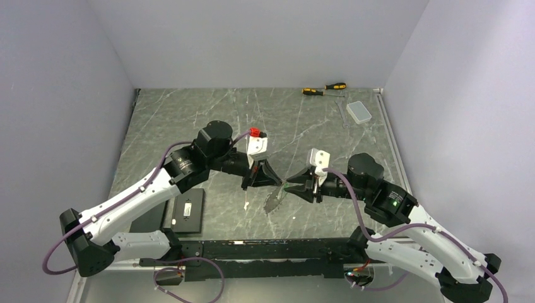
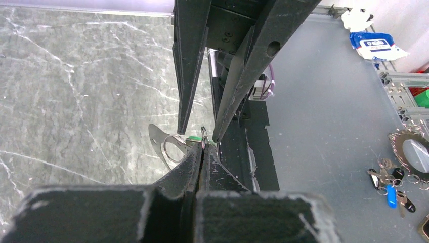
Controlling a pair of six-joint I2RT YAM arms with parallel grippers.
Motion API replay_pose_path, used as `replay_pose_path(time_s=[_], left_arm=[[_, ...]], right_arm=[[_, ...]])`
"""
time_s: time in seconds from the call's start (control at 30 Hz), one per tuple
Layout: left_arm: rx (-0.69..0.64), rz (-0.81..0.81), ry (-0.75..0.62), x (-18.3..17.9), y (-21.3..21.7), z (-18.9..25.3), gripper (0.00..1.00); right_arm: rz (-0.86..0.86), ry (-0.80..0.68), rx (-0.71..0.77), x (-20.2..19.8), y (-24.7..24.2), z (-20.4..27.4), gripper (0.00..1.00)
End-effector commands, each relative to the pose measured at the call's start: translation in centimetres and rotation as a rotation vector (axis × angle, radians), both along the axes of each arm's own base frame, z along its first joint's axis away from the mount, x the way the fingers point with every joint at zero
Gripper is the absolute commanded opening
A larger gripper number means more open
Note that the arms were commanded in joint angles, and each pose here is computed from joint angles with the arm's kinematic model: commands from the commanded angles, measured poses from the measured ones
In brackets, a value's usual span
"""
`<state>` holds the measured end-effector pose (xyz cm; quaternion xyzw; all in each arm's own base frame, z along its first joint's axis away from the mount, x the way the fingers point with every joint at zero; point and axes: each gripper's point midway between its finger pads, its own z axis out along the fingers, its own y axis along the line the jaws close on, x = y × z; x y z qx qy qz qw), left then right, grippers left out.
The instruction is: Put the keys on the keyring
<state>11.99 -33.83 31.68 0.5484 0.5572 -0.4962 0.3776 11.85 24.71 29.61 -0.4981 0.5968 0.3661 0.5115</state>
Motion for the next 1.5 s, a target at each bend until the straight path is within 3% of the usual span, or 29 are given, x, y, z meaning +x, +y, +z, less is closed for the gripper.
replay_pose_path(time_s=[0.0, 0.27, 0.47, 1.47], left_arm=[[-0.097, 0.004, -0.032, -0.2, -0.2, 2.5, 0.0], [-0.106, -0.005, -0.032, -0.4, -0.2, 2.5, 0.0], [-0.108, -0.007, -0.033, -0.5, -0.1, 2.5, 0.0], [-0.252, 0.067, -0.057, -0.6, 0.9, 6.3, 0.0]], right_arm=[[-0.016, -0.037, 0.068, 0.3, 0.1, 1.7, 0.32], [0.013, -0.039, 0.084, -0.1, 0.5, 2.4, 0.33], [0.009, -0.04, 0.085, 0.1, 0.6, 2.4, 0.0], [0.021, -0.007, 0.1, -0.4, 0.7, 1.1, 0.0]])
